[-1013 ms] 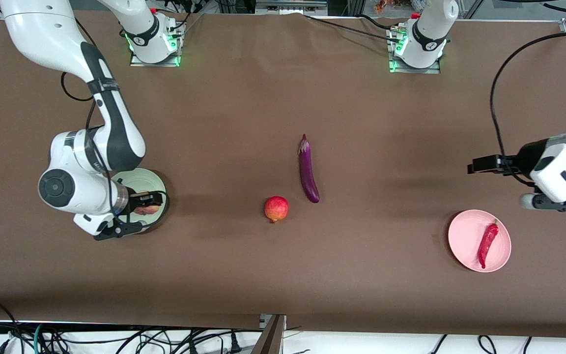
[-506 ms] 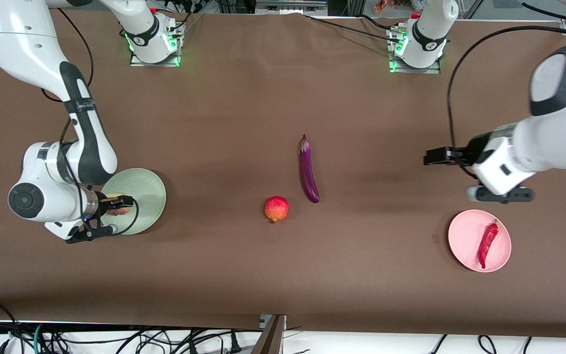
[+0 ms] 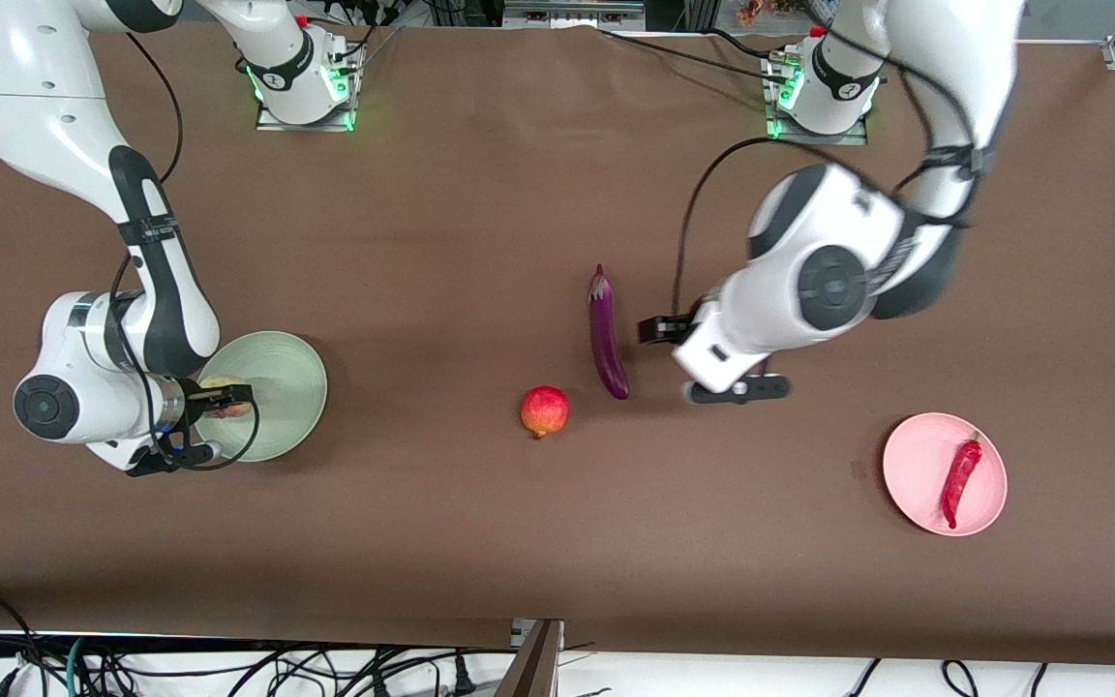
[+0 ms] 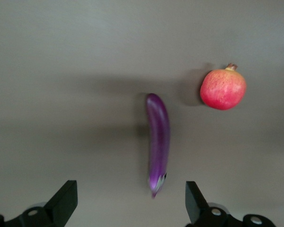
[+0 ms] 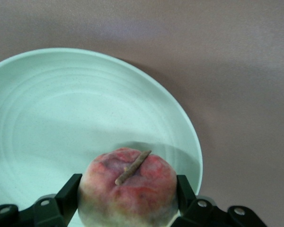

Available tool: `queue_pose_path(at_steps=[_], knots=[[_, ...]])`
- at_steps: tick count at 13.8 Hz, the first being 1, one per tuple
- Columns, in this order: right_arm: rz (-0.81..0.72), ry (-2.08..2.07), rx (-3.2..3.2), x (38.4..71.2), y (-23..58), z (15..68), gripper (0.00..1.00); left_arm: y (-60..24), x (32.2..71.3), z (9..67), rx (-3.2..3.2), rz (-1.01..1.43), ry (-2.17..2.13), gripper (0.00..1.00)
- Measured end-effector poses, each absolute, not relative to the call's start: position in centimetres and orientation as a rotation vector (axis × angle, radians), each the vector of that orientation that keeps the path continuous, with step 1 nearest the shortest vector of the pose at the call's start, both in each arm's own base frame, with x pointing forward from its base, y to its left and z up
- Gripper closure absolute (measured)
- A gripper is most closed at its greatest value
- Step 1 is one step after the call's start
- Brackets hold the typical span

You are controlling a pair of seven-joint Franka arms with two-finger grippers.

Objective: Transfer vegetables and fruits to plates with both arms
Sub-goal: 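Release the peach on the green plate while the left gripper reaches the eggplant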

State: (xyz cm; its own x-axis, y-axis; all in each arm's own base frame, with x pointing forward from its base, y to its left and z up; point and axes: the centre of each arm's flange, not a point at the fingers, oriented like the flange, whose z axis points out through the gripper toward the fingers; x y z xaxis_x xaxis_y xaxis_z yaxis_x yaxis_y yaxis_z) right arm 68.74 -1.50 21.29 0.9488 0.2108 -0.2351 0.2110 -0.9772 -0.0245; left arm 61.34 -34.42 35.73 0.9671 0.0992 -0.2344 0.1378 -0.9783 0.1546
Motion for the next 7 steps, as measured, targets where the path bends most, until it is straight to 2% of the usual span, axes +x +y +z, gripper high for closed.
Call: queue_pose_path(at_steps=[5,6,7], knots=[[-0.389,0.337,3.100,68.5,-1.5,20.8,0.15,-42.4,57.0,24.0,3.052,-0.218,0.177,0.01],[-0.391,0.336,3.100,68.5,-1.5,20.7,0.11,-43.0,56.3,22.6,3.053,-0.220,0.164,0.01],[-0.387,0.336,3.100,68.5,-1.5,20.7,0.01,-43.3,55.8,21.3,3.059,-0.238,0.155,0.02]])
